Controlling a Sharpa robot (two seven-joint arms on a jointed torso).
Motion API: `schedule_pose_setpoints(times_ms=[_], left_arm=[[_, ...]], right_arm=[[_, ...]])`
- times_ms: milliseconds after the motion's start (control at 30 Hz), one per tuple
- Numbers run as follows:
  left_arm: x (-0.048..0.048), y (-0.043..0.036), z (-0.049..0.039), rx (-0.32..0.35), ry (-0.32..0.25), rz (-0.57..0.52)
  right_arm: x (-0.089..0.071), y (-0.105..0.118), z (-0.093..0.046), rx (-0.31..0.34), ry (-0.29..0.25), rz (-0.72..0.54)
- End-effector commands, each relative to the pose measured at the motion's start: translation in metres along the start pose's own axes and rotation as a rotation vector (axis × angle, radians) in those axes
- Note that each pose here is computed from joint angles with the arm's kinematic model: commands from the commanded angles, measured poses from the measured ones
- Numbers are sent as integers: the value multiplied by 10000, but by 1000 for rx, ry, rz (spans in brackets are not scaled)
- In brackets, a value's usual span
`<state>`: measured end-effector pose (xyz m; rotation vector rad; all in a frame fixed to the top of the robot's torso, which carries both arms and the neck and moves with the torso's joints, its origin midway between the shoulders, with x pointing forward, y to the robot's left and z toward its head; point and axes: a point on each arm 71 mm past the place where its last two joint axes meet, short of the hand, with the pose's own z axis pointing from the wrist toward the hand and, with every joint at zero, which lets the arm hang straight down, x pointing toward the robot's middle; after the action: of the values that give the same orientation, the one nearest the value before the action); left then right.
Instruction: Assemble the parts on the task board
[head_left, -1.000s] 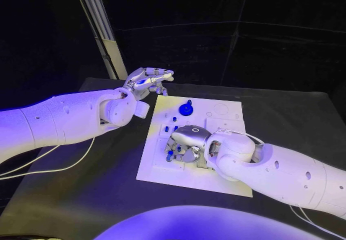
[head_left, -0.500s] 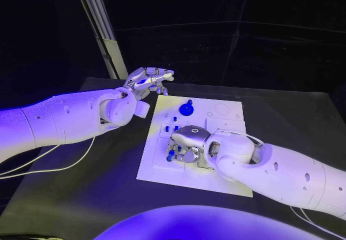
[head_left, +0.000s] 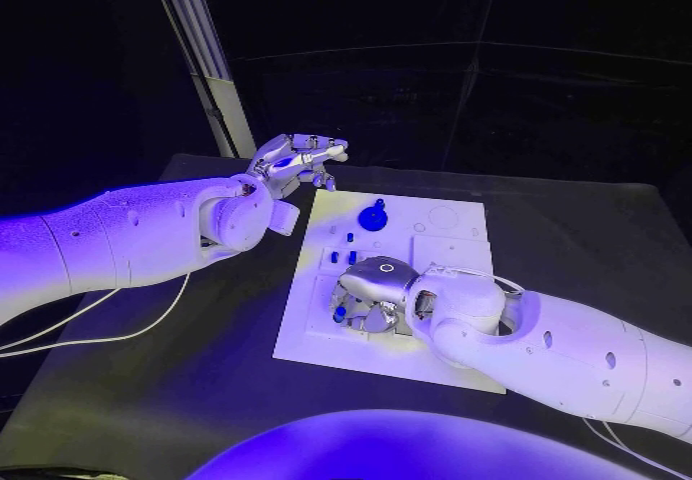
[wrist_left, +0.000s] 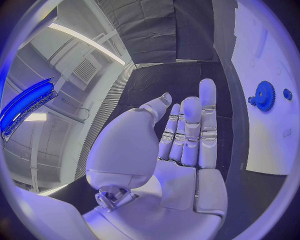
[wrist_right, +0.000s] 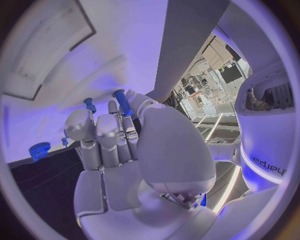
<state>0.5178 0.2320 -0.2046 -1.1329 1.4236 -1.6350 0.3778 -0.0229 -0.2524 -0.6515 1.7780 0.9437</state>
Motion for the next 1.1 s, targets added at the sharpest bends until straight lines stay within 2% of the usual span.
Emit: schedule_pose_setpoints(times_ms=[33,200,433,567,667,833,967,1000,1100], left_arm=[[9,-13,3,5,11,-8],[8,-13,1,4,12,-9],[1,-14,-3,3,11,-9],[1,-13,-3,2,12,-9],[-3,-13,-4,2,11,-9],[-15,-15,-15,1,10,-9],[-39,-19,-29,1,5,-7],[-45,-18,-33,0,3,-7],[-52,1,-53,-5,2,-5]], right_arm=[[-51,20,-5,-32,-69,-5],[-104,-8,-37,-31,-151,5],[-166,-17,-112,-46,-236,45],[-194,-18,-184,-52,-263,76],[-208,-66,-300,-33,-264,127],[-290,-287,-612,83,-249,240],[-354,-558,-958,258,-259,323],[-357,-656,-1076,324,-259,346],[-356,-831,-1322,445,-258,369]])
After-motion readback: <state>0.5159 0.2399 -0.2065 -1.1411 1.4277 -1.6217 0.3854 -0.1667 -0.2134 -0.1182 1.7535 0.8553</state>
